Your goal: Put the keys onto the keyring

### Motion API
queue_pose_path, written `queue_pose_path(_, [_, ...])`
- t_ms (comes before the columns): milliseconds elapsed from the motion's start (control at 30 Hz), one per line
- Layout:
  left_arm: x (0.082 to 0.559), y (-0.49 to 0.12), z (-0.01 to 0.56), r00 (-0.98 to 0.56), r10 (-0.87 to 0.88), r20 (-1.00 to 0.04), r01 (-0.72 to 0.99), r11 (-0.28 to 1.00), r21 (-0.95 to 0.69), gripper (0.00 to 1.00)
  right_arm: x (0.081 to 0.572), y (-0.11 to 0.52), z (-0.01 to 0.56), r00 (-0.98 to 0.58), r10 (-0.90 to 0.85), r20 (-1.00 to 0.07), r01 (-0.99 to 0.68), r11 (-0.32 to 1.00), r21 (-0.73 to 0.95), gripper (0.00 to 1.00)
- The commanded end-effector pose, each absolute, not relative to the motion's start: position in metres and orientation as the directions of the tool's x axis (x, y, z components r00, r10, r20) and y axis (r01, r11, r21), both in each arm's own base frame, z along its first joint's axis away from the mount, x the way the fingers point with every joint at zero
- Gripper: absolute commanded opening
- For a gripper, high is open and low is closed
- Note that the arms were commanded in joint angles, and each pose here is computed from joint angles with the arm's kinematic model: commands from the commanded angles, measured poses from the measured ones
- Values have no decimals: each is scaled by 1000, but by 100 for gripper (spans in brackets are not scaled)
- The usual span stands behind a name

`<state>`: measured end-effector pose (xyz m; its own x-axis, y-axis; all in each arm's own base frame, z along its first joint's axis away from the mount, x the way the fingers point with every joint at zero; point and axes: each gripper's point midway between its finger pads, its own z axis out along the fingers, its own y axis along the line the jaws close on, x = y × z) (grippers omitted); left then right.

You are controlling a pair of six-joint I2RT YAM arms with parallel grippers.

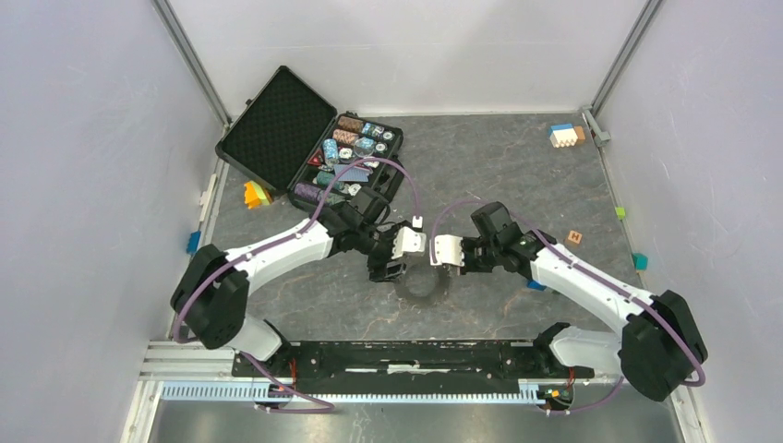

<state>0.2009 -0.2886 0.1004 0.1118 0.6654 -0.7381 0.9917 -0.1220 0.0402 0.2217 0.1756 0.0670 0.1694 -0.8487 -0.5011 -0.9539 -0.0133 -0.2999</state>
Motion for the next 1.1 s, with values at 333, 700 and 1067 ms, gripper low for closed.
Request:
queue_pose_path(333, [236,-316,104,163,574,-803,985,-50,164,79,249,183,142,270,-814,-514,-872,19,-489,0])
queue_pose_path(700, [262,-328,148,288,518,-806,955,-97,279,83,242,211,212,423,-687,-591,-833,-37,-552,0])
queue_pose_path(1067, [269,-322,195,371,540,-755,925,-148,349,86,243,229,264,526,-606,-598,-784,-71,-617,0])
